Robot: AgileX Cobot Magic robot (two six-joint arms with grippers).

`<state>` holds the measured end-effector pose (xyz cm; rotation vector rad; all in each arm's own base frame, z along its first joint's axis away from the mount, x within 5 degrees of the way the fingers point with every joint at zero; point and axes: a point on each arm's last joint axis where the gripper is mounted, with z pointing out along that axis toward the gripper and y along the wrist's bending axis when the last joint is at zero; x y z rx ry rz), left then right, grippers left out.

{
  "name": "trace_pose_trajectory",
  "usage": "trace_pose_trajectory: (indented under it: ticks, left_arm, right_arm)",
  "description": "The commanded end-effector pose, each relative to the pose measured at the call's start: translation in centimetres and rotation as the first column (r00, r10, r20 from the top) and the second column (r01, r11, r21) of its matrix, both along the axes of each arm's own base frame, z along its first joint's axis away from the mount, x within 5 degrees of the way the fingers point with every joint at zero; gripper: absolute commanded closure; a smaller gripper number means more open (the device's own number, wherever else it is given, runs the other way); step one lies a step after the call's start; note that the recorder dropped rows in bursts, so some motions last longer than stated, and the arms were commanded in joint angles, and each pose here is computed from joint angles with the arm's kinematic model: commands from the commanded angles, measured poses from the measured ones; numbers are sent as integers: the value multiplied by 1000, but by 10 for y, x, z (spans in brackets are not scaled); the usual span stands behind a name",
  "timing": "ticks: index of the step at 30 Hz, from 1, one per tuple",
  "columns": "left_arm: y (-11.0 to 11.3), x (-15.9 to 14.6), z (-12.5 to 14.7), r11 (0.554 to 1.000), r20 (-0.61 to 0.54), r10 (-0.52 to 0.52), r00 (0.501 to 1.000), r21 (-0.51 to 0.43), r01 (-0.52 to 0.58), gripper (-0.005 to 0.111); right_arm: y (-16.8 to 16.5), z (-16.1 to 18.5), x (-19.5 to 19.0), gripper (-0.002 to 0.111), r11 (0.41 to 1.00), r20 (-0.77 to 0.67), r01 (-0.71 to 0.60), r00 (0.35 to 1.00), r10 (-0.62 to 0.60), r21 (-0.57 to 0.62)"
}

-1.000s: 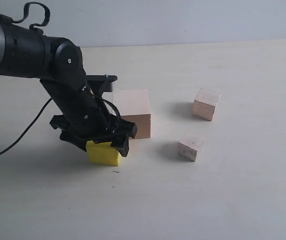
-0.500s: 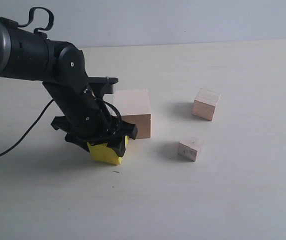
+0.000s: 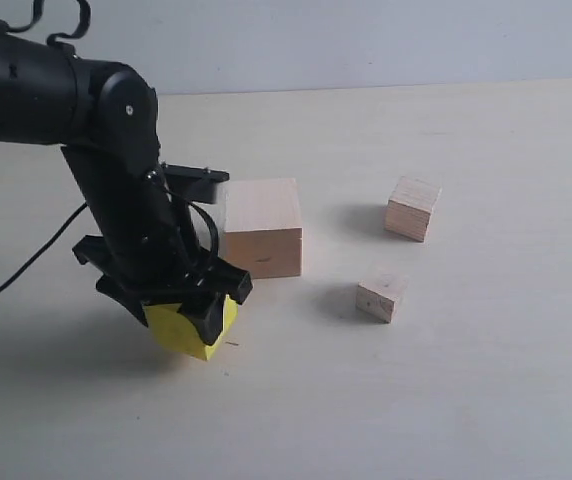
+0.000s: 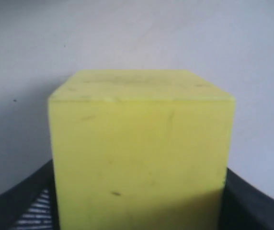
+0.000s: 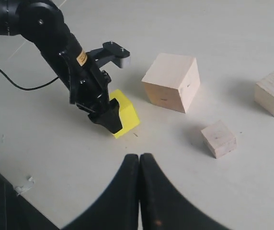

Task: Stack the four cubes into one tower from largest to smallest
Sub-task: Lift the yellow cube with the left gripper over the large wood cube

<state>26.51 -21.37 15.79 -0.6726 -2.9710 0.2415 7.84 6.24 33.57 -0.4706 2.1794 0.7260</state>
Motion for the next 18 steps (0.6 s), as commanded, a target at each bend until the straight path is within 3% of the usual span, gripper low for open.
trace_pose_trajectory:
  ticks: [1, 5, 10, 15, 18]
  left_arm:
    - [7, -12, 36, 997, 26, -79, 997, -22, 79, 107]
    - [13, -19, 65, 981, 101, -179, 979, -56, 185, 107]
    - [14, -16, 89, 933, 217, -330, 919, -71, 352, 107]
    - [5, -4, 112, 865, 327, -454, 829, -62, 498, 107]
    - [-1, 5, 124, 799, 348, -554, 756, -31, 600, 107]
  right_arm:
    - [0, -1, -2, 108, 1000, 3, -4, 1000, 4, -7]
    - [0, -1, -2, 108, 1000, 3, -4, 1000, 4, -7]
    - [-2, -2, -1, 108, 1000, 6, 0, 1000, 0, -26]
    - [-2, -2, -1, 108, 999, 7, 1, 1000, -1, -32]
    - [-2, -3, -2, 108, 1000, 3, -2, 1000, 2, -31]
